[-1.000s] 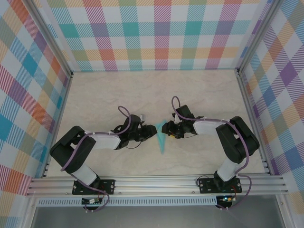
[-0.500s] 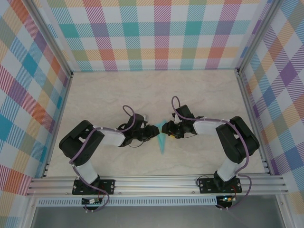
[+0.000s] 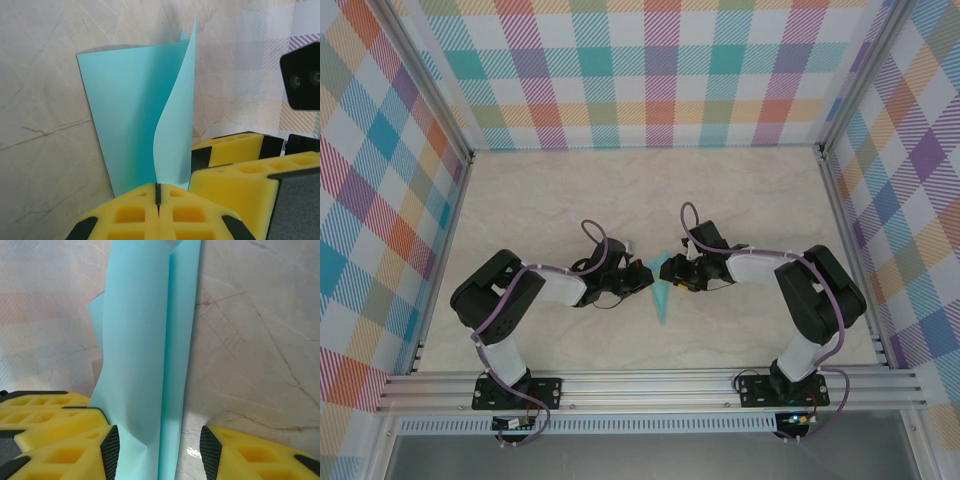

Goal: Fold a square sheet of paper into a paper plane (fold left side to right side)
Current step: Fold the wing for the fifth time at the center of the table.

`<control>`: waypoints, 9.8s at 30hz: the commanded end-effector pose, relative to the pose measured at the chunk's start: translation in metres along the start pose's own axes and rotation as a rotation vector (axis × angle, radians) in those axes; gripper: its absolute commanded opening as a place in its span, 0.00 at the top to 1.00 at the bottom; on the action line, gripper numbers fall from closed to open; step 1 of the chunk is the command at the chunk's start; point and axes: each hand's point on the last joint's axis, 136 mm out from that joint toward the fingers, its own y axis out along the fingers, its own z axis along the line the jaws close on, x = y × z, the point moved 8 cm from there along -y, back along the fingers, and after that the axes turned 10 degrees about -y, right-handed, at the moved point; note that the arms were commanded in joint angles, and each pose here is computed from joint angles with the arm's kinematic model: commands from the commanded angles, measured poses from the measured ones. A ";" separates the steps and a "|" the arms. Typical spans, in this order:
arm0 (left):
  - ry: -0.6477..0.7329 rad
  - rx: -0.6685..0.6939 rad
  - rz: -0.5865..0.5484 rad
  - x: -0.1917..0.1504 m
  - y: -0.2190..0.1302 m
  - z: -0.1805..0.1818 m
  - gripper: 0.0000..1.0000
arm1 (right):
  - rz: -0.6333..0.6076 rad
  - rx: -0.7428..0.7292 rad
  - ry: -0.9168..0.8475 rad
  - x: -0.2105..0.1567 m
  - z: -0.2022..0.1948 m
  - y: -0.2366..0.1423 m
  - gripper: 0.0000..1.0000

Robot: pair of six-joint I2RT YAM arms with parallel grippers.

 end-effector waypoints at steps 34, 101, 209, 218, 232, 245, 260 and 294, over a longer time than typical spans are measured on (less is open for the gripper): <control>0.091 0.061 0.027 0.017 0.020 0.007 1.00 | -0.121 0.121 -0.065 0.026 0.026 -0.036 0.78; 0.164 0.087 -0.032 0.011 -0.029 -0.013 0.77 | 0.095 -0.229 0.020 0.015 -0.037 0.026 0.82; 0.151 0.282 0.193 -0.075 0.017 0.028 0.99 | 0.024 0.127 -0.078 -0.004 0.020 -0.002 0.94; 0.153 0.293 0.190 -0.075 0.016 0.029 1.00 | 0.035 0.003 -0.080 0.000 0.003 0.016 0.94; 0.142 0.312 0.194 -0.077 0.016 0.036 1.00 | -0.025 -0.141 -0.147 0.022 -0.022 0.018 0.94; 0.136 0.322 0.199 -0.077 0.018 0.039 1.00 | -0.079 -0.097 -0.150 0.049 -0.030 0.015 0.93; 0.137 0.316 0.199 -0.077 0.018 0.039 1.00 | -0.094 -0.125 -0.152 0.076 -0.037 0.014 0.93; 0.135 0.317 0.200 -0.077 0.018 0.040 1.00 | -0.127 -0.136 -0.118 0.127 -0.060 0.009 0.89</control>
